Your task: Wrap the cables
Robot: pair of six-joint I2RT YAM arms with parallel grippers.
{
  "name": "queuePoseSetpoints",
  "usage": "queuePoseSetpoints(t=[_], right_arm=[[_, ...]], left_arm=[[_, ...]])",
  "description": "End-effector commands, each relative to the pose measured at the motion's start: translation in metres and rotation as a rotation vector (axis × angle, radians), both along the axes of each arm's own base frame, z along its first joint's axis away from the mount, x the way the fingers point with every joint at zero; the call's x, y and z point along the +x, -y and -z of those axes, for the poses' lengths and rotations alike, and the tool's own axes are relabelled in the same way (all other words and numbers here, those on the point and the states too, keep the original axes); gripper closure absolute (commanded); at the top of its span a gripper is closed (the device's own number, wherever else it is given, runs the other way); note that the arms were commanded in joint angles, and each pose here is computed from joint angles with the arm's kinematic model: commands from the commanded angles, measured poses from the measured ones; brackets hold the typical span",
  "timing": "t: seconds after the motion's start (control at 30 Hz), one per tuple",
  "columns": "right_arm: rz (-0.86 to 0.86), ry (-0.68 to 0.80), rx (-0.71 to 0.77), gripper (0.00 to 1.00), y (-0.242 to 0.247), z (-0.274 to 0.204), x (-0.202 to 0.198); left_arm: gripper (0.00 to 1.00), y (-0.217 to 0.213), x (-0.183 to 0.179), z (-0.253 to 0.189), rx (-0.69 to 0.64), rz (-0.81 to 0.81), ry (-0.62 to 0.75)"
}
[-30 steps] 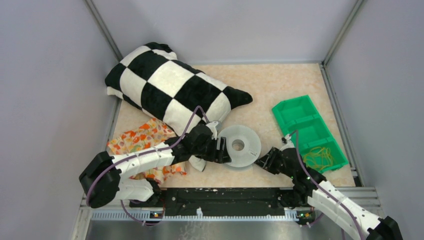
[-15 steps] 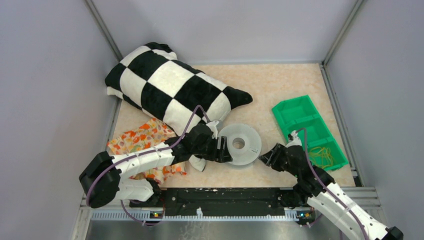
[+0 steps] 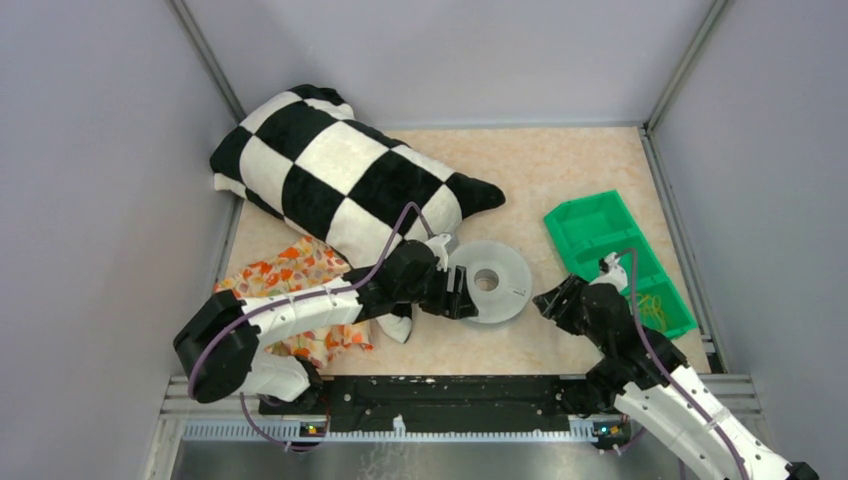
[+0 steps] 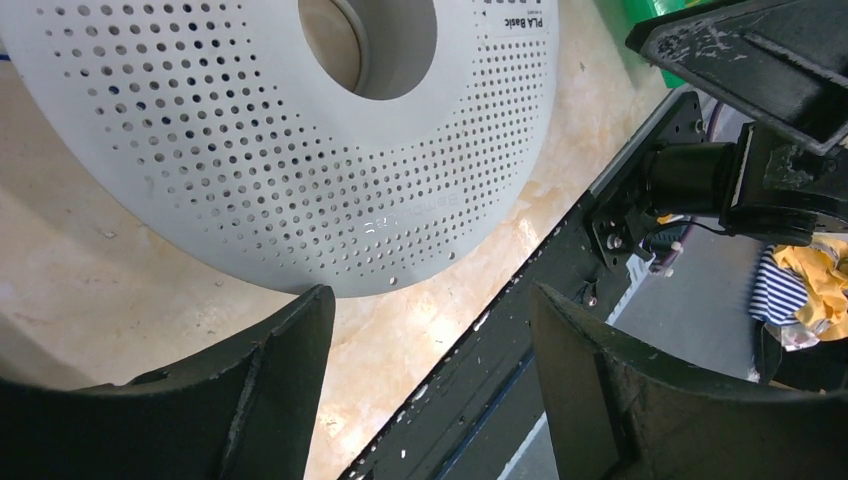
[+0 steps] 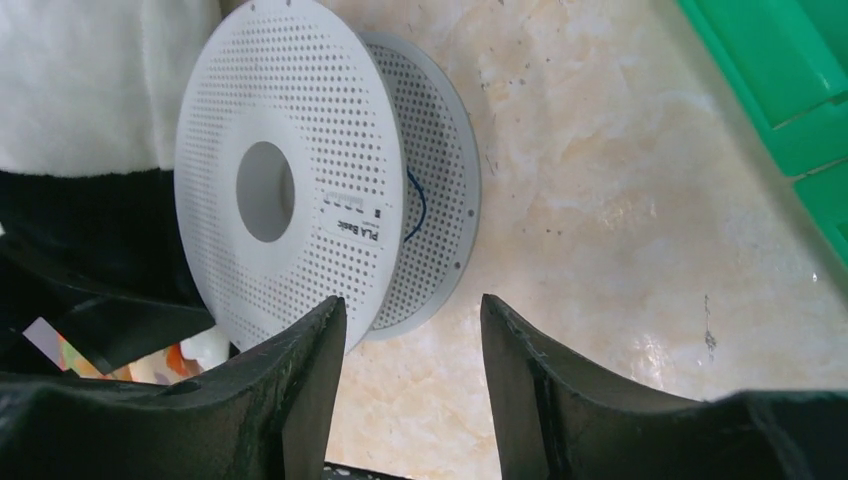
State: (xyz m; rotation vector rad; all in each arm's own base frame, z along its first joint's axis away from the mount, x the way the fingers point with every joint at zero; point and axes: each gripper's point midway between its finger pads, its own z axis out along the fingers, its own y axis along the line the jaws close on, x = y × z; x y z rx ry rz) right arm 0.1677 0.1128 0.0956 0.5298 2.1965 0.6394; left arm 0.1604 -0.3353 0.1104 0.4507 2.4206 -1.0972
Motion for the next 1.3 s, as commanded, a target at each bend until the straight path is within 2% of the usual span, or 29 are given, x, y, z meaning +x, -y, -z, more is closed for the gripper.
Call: queuePoseSetpoints(t=[0.0,0.17,0.27,0.33,0.4,0.43,0.53,0.67,0.8,0.9,1.03,1.13,1.27], right_arm=[[0.077,0.094,0.031,0.46,0.004,-0.043,0.017],[0.045,0.187,-0.033,0.34,-0.002,-0.080,0.039],[-0.001,0.226,-0.186,0.25,-0.001,-0.105,0.056],[0.013,0.222,-0.293,0.14,0.005,-0.120,0.070],[0.039,0.249,-0.357,0.04,0.011,-0.141,0.081],[0.044,0.268,-0.385,0.02,0.012,-0.152,0.086],[0.044,0.298,-0.453,0.01,0.014,-0.177,0.097],[0.104,0.272,-0.527,0.01,0.026,-0.191,0.103],[0.135,0.224,-0.560,0.01,0.033,-0.186,0.102],[0.115,0.195,-0.572,0.01,0.031,-0.174,0.101],[0.109,0.117,-0.565,0.01,0.031,-0.144,0.092],[0.063,0.089,-0.559,0.01,0.026,-0.131,0.088],[0.011,0.097,-0.582,0.01,0.021,-0.126,0.090]], left_arm=[[0.23,0.015,0.009,-0.027,-0.068,0.028,0.081],[0.23,0.000,0.003,-0.042,-0.021,0.044,0.103],[0.23,-0.016,0.005,-0.059,0.018,0.023,0.151],[0.22,-0.028,0.009,-0.071,0.040,-0.010,0.202],[0.22,-0.042,0.020,-0.086,0.061,-0.087,0.263],[0.22,-0.050,0.027,-0.096,0.068,-0.139,0.298],[0.16,-0.072,0.042,-0.120,0.062,-0.301,0.353],[0.14,-0.095,0.050,-0.151,0.013,-0.421,0.431],[0.02,-0.112,0.054,-0.173,0.042,-0.478,0.463],[0.02,-0.142,0.063,-0.164,0.177,-0.645,0.417],[0.02,-0.155,0.070,-0.150,0.313,-0.685,0.380],[0.02,-0.153,0.073,-0.146,0.344,-0.680,0.371],[0.02,-0.158,0.079,-0.138,0.370,-0.758,0.358]])
